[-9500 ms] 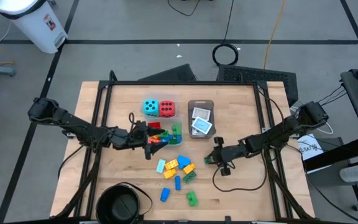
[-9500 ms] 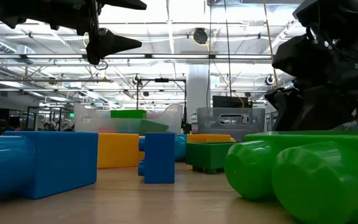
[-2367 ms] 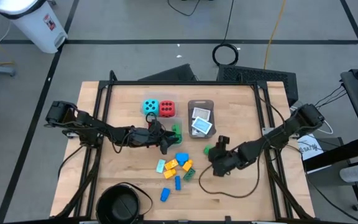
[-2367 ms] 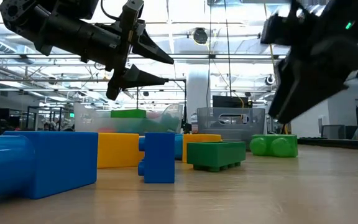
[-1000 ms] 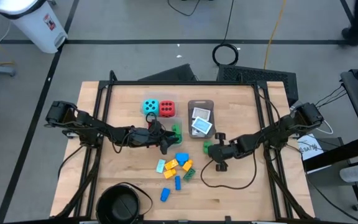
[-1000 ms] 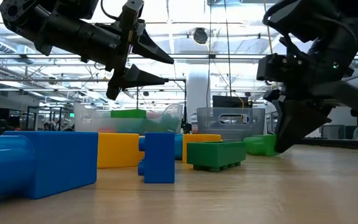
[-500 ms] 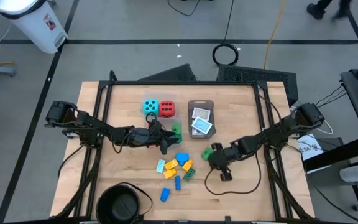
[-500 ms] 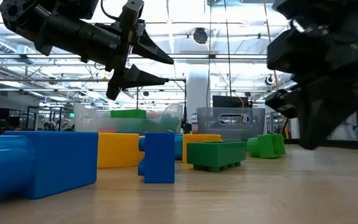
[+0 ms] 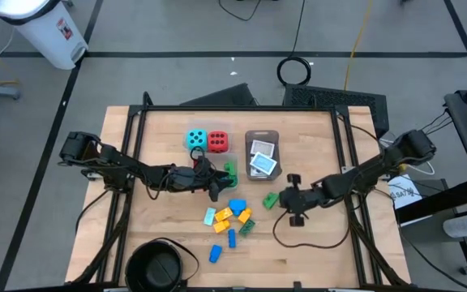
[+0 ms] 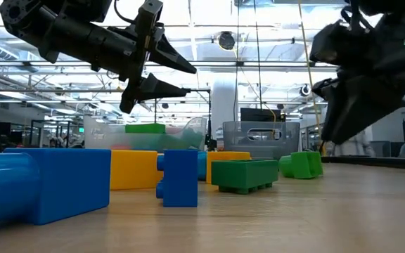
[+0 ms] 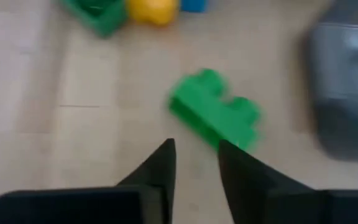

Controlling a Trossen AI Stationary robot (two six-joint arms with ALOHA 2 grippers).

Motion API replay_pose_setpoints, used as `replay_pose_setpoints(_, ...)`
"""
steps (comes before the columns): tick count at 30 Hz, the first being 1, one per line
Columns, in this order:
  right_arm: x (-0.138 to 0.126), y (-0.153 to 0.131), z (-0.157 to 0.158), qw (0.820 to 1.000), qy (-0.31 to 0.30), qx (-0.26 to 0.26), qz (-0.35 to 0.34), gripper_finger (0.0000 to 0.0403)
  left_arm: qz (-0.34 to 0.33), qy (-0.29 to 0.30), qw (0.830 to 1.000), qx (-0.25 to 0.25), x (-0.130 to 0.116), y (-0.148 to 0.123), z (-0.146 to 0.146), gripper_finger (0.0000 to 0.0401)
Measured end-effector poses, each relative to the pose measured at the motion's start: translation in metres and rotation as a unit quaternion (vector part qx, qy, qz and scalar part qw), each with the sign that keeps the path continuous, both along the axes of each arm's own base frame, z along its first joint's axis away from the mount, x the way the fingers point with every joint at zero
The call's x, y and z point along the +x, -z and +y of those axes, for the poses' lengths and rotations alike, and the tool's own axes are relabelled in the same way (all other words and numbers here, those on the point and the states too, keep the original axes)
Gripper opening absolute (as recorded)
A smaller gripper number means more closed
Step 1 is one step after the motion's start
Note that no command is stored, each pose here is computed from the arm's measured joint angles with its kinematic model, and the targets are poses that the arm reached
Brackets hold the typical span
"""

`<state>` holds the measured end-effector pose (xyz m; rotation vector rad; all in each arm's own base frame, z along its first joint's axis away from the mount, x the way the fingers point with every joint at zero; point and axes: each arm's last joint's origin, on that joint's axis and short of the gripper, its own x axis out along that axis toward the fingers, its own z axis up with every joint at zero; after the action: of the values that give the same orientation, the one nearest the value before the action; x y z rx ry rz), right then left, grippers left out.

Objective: Pick & Place Toys
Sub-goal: Put the green game piece into the bottom transparent bin

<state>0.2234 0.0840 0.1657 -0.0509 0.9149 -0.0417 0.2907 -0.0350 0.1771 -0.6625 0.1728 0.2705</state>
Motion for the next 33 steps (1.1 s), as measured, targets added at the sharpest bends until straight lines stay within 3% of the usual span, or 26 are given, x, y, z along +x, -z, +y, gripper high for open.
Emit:
replay_pose_setpoints(6, -0.007, 0.023, -0.006, 0.994, -0.041, -0.032, -0.094, 0.0189, 0.002, -0.001, 1.0, -0.001, 0.0, 0.0, 0.0, 0.023)
replay_pose_setpoints(10, -0.013, 0.037, -0.012, 0.994, -0.047, -0.014, -0.096, 0.0208, 0.0, 0.0, 1.0, -0.001, 0.0, 0.0, 0.0, 0.023)
replay_pose_setpoints(14, -0.013, 0.036, -0.012, 0.993, -0.058, 0.037, -0.095, 0.0208, -0.006, -0.001, 1.0, -0.002, 0.0, -0.001, 0.0, 0.023)
replay_pose_setpoints(19, -0.011, 0.029, -0.001, 0.975, -0.134, 0.126, -0.122, 0.0195, -0.004, 0.001, 1.0, 0.006, 0.0, -0.001, 0.0, 0.023)
replay_pose_setpoints(22, -0.008, 0.022, 0.004, 0.969, -0.146, 0.109, -0.166, 0.0191, -0.004, 0.001, 1.0, 0.006, 0.0, -0.001, 0.0, 0.023)
replay_pose_setpoints(26, -0.007, 0.021, 0.003, 0.974, -0.115, 0.075, -0.18, 0.0202, -0.004, 0.001, 1.0, 0.006, 0.0, -0.001, 0.0, 0.023)
replay_pose_setpoints(30, -0.007, 0.024, 0.004, 0.976, -0.101, 0.091, -0.171, 0.0239, -0.005, 0.001, 1.0, 0.004, 0.0, -0.001, 0.0, 0.023)
replay_pose_setpoints(33, -0.011, 0.024, 0.012, 0.972, -0.13, 0.1, -0.167, 0.0265, -0.005, 0.0, 1.0, 0.003, 0.0, -0.001, 0.0, 0.023)
